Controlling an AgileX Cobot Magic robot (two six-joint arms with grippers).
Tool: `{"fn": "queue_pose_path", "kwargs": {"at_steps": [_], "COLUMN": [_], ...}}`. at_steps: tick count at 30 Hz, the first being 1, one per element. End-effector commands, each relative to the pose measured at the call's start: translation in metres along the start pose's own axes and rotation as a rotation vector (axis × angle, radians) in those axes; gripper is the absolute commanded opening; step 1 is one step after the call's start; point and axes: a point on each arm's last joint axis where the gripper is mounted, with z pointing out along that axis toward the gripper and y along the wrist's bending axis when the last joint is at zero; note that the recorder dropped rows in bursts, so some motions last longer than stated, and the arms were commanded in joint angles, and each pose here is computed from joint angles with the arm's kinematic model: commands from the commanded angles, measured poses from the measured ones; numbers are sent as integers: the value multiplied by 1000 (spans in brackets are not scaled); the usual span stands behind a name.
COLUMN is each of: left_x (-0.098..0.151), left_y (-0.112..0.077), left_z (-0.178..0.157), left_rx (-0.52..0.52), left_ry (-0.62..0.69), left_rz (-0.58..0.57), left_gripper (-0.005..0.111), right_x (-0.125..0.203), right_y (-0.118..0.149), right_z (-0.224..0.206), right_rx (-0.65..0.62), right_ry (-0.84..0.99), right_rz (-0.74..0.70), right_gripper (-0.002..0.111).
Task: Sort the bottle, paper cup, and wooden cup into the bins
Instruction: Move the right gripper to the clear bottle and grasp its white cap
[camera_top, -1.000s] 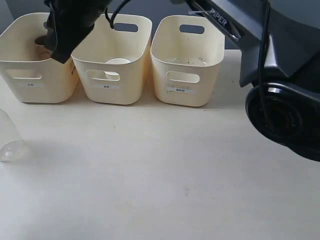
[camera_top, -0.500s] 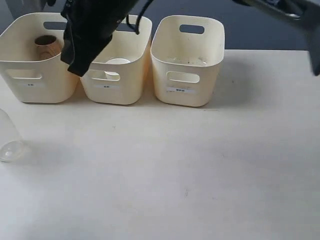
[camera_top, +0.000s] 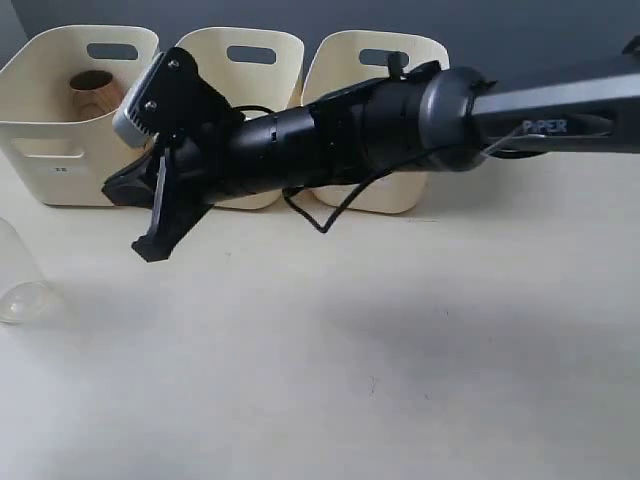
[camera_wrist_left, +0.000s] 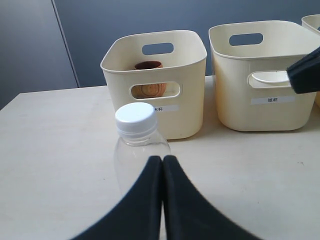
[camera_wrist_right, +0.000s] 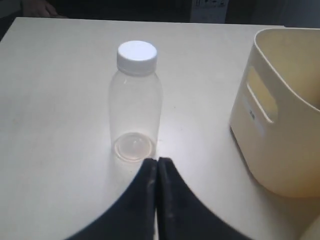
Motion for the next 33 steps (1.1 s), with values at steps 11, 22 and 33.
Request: {"fn": "queue_pose_path", "kwargs": {"at_steps": [11, 22, 33], "left_x": [-2, -2, -2], "left_y": [0, 0, 0], "left_z": [0, 0, 0], "left_rx": [3, 3, 3], "left_ry": [-12, -12, -12], "left_rz": [-5, -5, -5], "left_gripper": [0, 0, 0], "right_x": [-1, -23, -14], "right_y": [-13, 5, -16], "right_z": [74, 88, 126], "right_rx": [-160, -149, -134], "right_ry": [-158, -183, -233], "right_rz": [-31, -107, 11], "right_gripper": [18, 79, 79]}}
